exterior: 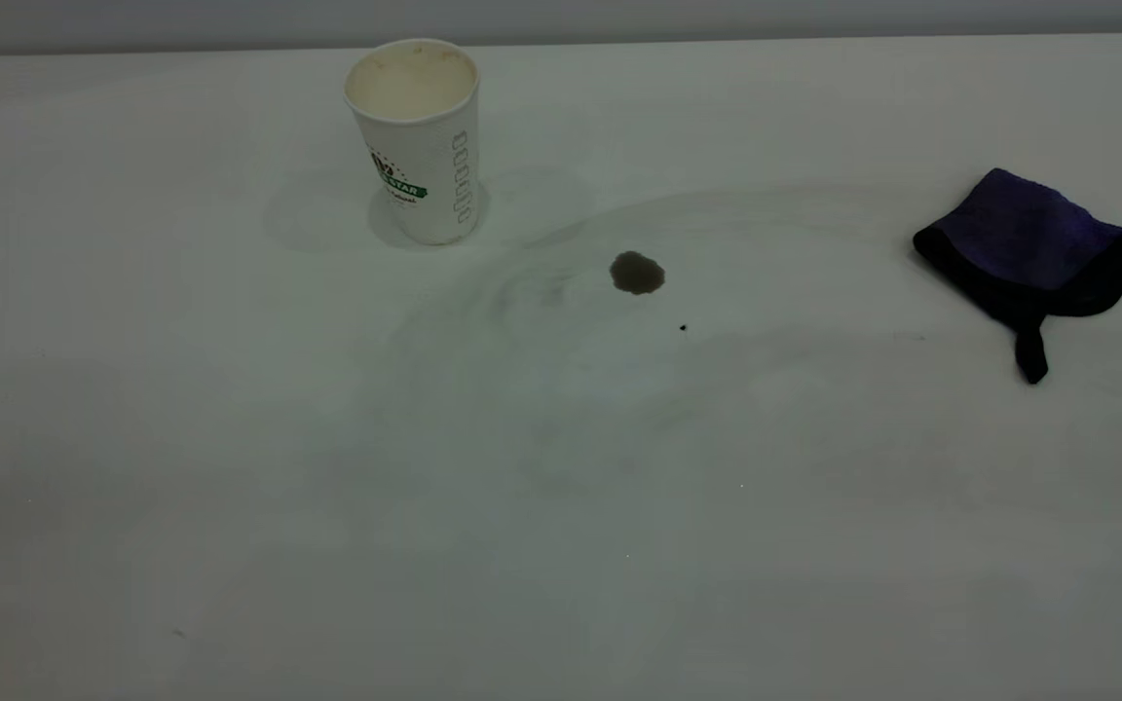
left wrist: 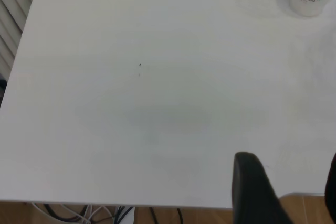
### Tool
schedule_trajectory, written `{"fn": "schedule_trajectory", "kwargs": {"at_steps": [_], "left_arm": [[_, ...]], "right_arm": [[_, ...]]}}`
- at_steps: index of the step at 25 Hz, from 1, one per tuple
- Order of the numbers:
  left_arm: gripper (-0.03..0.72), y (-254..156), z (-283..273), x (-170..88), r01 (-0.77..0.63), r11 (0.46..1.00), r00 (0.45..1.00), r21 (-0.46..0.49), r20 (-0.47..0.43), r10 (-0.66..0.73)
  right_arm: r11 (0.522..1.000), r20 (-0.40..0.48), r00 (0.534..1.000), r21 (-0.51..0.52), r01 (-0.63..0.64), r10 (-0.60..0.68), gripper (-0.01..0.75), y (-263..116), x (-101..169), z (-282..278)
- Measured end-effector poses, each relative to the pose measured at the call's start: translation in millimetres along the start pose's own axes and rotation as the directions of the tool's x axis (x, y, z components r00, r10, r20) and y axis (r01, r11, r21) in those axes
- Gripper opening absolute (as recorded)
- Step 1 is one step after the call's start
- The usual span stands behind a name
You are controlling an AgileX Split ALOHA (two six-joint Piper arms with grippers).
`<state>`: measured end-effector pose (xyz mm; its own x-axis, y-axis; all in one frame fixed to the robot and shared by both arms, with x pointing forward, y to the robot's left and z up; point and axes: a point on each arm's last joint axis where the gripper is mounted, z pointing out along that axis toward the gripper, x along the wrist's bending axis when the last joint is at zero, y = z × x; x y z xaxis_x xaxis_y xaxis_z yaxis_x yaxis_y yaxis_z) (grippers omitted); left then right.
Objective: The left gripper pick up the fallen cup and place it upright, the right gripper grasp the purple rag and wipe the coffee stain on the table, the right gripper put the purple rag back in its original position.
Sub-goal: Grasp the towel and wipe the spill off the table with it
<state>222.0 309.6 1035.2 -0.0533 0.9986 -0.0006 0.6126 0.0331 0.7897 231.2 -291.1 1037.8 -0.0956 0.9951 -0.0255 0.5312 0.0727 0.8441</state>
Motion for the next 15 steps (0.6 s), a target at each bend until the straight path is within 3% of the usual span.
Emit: {"fn": "schedule_trajectory", "kwargs": {"at_steps": [4,9,12,15], "left_arm": [[0.402,0,0,0,0.001,1.000,1.000,0.000,0.000,-0.001],[0.402,0,0,0,0.001,1.000,1.000,0.000,0.000,-0.001],[0.402,0,0,0,0.001,1.000,1.000,0.000,0.000,-0.001],[0.402,0,0,0,0.001,1.000,1.000,0.000,0.000,-0.001]], "right_arm": [[0.999,0.000,0.999,-0.017,-0.045,0.045,0.241,7,0,-3],[1.000,0.030,0.999,-0.005,-0.031,0.031,0.277,65,-8,-2],[0.996,0.048,0.999,0.089,-0.025,0.021,0.349,103,-15,19],[0.978,0.065,0.998,0.208,-0.016,0.003,0.504,129,-23,56]]}}
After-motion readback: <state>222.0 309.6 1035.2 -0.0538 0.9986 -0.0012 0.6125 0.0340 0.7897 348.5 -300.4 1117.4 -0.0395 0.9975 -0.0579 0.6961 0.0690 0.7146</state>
